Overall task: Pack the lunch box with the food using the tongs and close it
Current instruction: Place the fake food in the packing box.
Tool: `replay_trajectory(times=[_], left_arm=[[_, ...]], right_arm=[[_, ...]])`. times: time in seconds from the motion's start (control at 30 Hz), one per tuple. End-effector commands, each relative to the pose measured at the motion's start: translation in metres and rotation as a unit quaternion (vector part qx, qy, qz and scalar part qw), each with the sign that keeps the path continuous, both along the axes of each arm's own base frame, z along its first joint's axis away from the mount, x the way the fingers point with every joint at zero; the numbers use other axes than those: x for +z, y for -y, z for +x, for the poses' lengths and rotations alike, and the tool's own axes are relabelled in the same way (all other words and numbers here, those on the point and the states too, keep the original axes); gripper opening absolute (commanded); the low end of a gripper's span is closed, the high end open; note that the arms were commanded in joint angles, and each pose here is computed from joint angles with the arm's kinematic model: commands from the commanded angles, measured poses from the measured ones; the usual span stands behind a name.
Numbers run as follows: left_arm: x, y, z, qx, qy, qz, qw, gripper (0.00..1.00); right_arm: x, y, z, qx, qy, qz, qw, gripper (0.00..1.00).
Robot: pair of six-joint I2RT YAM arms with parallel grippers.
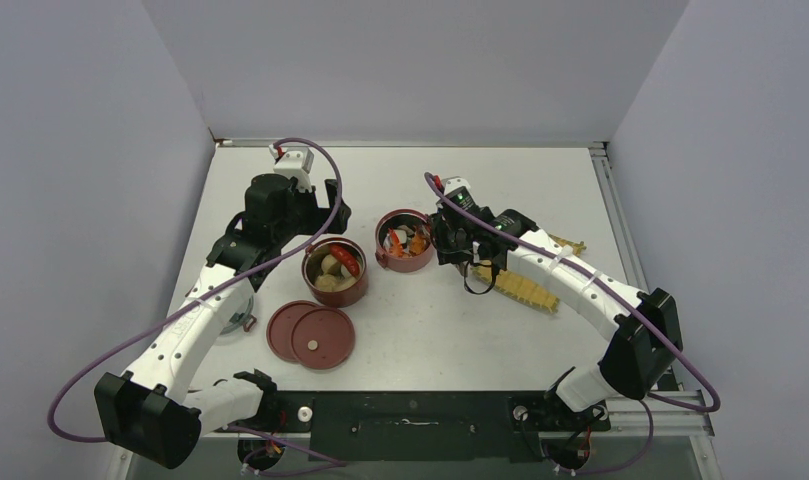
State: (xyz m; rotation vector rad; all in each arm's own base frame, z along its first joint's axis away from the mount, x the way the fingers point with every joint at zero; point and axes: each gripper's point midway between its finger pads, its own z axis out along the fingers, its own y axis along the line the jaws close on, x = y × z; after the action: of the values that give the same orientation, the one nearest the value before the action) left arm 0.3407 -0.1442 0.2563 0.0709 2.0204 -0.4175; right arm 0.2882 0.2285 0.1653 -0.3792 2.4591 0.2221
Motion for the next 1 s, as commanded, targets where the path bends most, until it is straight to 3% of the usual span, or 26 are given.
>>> replay_trajectory(times=[0.0,0.6,0.97], left_arm=[[0.022,0.005,0.002,-0.006,0.033,-0.017,0.999,0.99],[0.025,0.004,0.001,-0.006,0.037,-0.019,0.999,0.99],[0.029,0.004,0.0,-0.007,0.043,-0.021,0.999,0.98]], right_arm=[[0.032,-0.013,0.015,-0.003,0.049,0.028,0.998,0.33],[0.054,-0.001,0.005,-0.02,0.067,0.026,0.997,0.35],[0.069,0.064,0.009,-0.115,0.076,0.002,0.99,0.35]])
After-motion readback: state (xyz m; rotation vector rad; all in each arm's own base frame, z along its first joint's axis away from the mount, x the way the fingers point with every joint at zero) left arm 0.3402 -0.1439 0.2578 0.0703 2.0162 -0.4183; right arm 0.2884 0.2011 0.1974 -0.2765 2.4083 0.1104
